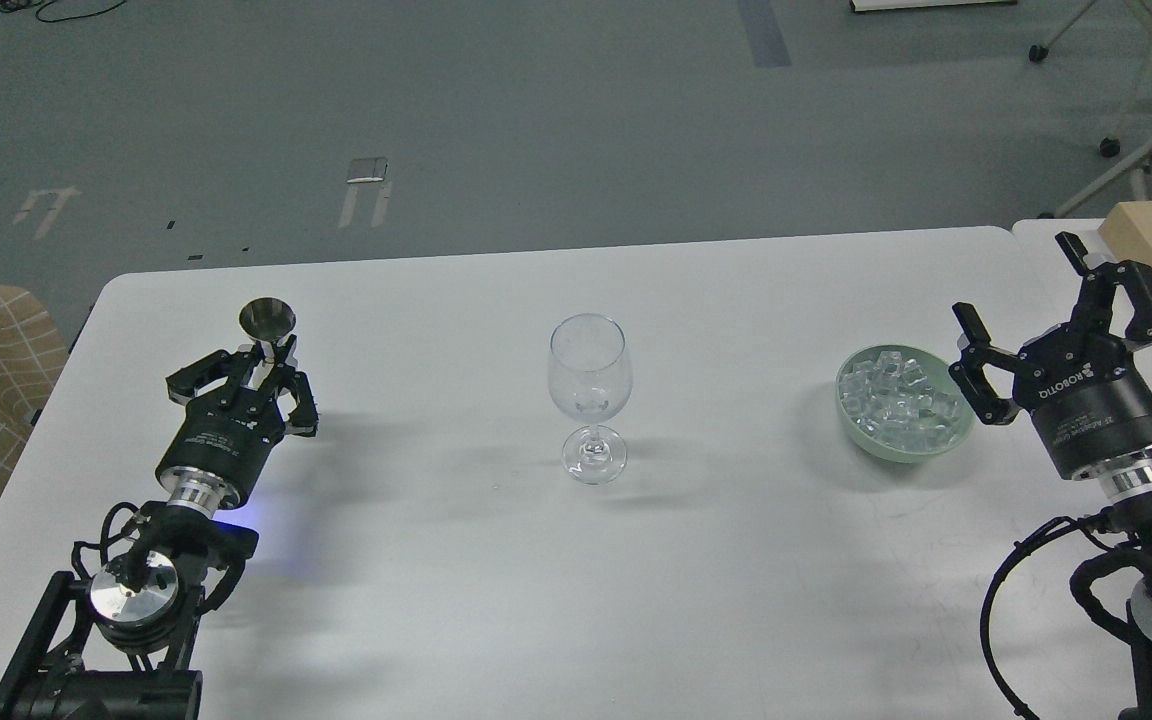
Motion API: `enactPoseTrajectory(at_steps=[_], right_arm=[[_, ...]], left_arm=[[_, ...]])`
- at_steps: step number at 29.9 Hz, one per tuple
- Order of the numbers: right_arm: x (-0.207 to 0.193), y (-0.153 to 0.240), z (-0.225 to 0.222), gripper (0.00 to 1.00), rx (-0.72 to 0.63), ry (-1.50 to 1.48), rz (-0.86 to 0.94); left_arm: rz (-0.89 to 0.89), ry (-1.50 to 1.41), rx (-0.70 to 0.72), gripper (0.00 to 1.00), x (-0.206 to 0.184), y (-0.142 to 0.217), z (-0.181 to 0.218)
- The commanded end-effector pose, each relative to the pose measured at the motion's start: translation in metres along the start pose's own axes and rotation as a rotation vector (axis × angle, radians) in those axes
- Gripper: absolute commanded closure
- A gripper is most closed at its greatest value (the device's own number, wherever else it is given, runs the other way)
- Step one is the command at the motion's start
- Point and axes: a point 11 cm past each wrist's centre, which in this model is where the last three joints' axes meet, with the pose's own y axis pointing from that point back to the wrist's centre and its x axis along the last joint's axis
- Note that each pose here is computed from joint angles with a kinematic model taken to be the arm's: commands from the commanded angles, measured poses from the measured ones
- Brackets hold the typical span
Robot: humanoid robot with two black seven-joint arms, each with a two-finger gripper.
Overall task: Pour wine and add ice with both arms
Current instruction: 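Lift the small dark bottle with the left gripper, then carry the bottle with the left gripper toward the wine glass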
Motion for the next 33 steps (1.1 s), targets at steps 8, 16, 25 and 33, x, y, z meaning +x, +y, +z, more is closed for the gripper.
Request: enactPoseTrajectory(at_steps=[8, 16, 25, 33], right_arm=[[0.001, -0.001, 0.001, 0.0, -0.004, -0.002, 0.002], [0.0, -0.001, 0.001, 0.0, -0.004, -0.002, 0.0], [0.001, -0.001, 0.002, 0.0, -0.005, -0.003, 0.001], [0.001, -0.002, 0.003, 0.0, -0.007, -0.003, 0.003]], left_arm=[[-0.019, -0.021, 0.028, 0.9, -0.011, -0.009, 0.002], [-0.042, -0.043, 0.025, 0.9, -0.021, -0.016, 0.01], [-0.059, -0.086, 0.033, 0.9, -0.034, -0.016, 0.024], [-0.076, -0.078, 0.052, 0.9, -0.044, -0.017, 0.02]])
